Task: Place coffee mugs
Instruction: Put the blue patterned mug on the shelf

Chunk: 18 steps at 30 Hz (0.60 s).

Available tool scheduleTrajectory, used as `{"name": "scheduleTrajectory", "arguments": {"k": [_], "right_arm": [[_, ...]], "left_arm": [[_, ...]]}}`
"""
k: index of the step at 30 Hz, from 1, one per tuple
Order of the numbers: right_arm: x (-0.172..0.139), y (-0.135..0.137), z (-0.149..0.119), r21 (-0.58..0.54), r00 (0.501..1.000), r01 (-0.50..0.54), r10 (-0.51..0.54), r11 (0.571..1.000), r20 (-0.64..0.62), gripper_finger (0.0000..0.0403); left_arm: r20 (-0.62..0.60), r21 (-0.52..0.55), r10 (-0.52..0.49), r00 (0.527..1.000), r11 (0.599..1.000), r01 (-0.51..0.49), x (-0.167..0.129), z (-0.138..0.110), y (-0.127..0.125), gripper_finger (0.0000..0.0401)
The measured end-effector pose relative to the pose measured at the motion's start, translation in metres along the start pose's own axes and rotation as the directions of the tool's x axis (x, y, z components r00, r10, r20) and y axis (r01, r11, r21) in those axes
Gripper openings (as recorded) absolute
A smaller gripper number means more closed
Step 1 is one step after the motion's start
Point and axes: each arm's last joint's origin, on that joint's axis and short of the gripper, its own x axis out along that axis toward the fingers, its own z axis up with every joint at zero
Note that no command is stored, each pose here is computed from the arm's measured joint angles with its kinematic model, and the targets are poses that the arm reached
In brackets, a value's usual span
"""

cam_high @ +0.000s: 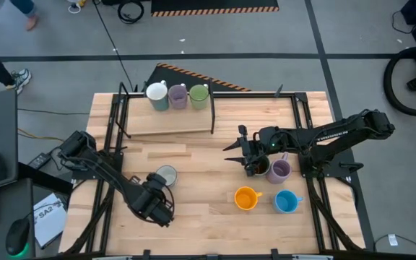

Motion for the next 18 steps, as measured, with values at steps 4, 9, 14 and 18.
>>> {"name": "scheduleTrajectory", "arguments": {"k": [4,9,14,18], "right_arm": [[0.000,0.000,0.001,0.000,1.000,0.002,-0.002,1.000,0.010,0.0158],[0.000,-0.001,0.002,0.000,1.000,0.005,-0.005,1.000,0.021,0.0158],[0.000,0.000,0.002,-0.011,1.000,0.005,-0.005,1.000,0.020,0.0158],[0.000,0.000,0.002,-0.024,1.000,0.005,-0.005,1.000,0.020,0.0158]], "left_arm": [[0.002,-0.028,-0.120,0.993,0.992,0.120,-0.022,0.009,-0.012,0.0141],[0.097,-0.096,-0.208,0.973,0.971,0.217,-0.043,0.035,-0.019,0.0141],[0.120,-0.154,-0.177,0.977,0.969,0.195,-0.033,0.066,-0.016,0.0141],[0.127,-0.147,-0.175,0.976,0.970,0.193,-0.024,0.090,-0.016,0.0141]]}}
